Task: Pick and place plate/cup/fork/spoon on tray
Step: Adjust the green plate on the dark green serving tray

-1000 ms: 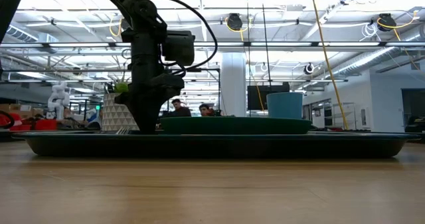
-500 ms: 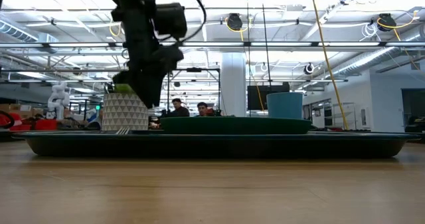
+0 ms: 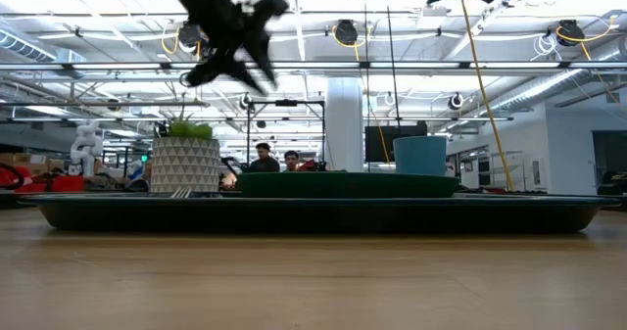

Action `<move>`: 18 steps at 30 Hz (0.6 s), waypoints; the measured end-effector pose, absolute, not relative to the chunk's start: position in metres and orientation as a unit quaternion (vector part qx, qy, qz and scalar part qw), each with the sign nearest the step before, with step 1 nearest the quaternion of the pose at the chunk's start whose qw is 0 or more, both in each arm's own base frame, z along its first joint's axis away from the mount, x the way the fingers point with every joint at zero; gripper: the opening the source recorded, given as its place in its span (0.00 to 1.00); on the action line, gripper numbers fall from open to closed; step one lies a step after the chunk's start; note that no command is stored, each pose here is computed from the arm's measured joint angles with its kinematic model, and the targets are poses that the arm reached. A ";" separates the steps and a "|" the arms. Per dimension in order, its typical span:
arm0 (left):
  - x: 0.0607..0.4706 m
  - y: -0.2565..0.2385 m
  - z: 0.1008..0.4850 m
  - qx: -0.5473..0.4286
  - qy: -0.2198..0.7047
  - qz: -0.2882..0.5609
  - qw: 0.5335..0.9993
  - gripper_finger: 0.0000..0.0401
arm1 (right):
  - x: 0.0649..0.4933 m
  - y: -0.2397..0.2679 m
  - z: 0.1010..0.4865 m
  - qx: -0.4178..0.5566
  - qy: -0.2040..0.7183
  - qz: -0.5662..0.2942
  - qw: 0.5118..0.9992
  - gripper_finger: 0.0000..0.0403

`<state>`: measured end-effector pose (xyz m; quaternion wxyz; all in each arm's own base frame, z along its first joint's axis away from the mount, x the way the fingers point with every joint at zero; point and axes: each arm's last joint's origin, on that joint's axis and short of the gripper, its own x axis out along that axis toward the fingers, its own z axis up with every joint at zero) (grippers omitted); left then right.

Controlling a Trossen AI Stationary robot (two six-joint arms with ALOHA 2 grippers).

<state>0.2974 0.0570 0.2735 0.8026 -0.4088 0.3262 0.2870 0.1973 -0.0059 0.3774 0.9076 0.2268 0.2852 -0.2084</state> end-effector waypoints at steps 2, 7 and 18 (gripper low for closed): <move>0.301 0.049 0.287 -0.413 0.260 0.288 0.824 0.25 | 0.201 -0.008 0.371 0.245 0.305 -0.229 0.891 0.41; 0.316 0.031 0.308 -0.401 0.141 0.261 0.867 0.25 | 0.204 -0.011 0.357 0.268 0.354 -0.266 0.856 0.41; 0.322 0.022 0.321 -0.338 0.093 0.219 0.911 0.25 | 0.206 -0.011 0.340 0.337 0.401 -0.328 0.786 0.41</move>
